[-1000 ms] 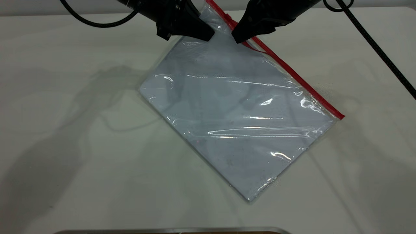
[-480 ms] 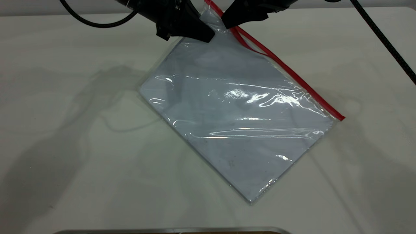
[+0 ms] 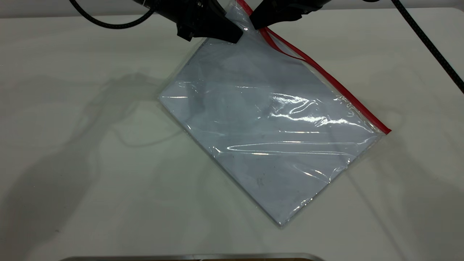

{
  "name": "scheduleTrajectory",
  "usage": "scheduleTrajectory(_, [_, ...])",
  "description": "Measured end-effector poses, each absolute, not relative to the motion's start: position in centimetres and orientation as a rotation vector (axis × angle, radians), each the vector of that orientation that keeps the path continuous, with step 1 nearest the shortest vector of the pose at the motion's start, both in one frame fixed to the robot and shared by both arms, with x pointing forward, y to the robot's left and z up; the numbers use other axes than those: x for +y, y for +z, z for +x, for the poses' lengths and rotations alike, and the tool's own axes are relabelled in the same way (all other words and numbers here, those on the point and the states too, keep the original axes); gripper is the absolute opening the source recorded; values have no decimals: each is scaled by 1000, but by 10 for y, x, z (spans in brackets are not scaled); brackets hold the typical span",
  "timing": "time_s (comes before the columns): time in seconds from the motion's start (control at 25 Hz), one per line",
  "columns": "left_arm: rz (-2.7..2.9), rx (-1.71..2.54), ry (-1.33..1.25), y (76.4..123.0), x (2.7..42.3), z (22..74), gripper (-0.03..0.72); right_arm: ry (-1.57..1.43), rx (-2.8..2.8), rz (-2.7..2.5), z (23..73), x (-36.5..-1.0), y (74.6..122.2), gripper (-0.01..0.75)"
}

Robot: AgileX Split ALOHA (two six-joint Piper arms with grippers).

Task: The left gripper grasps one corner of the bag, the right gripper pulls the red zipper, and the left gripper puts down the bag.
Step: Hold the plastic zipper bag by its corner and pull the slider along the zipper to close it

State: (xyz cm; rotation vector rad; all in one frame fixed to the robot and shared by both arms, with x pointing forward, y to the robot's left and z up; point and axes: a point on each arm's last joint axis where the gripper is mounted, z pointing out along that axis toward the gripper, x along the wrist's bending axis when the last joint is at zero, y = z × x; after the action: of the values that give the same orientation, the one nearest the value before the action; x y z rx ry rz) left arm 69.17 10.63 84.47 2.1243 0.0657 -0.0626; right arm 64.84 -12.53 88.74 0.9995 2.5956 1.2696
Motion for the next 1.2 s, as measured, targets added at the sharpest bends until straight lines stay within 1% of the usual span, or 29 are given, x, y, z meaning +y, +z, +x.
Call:
scheduleTrajectory(0.44, [2123,62,-65,845,104,691,52,1300,2581,1007,649,-124,889,203])
scheduleTrajectory(0.56, [2122,55,-70,845,101,689,52,1301,2582,1006,649,-124,889,179])
scheduleTrajectory(0.92, [2123,49,-72,845,98,688,52,1295,2586,999,649,-125,889,63])
scheduleTrajectory(1.2, [2127,52,-64,845,97,689,52,1266,2607,975,648,-125,887,44])
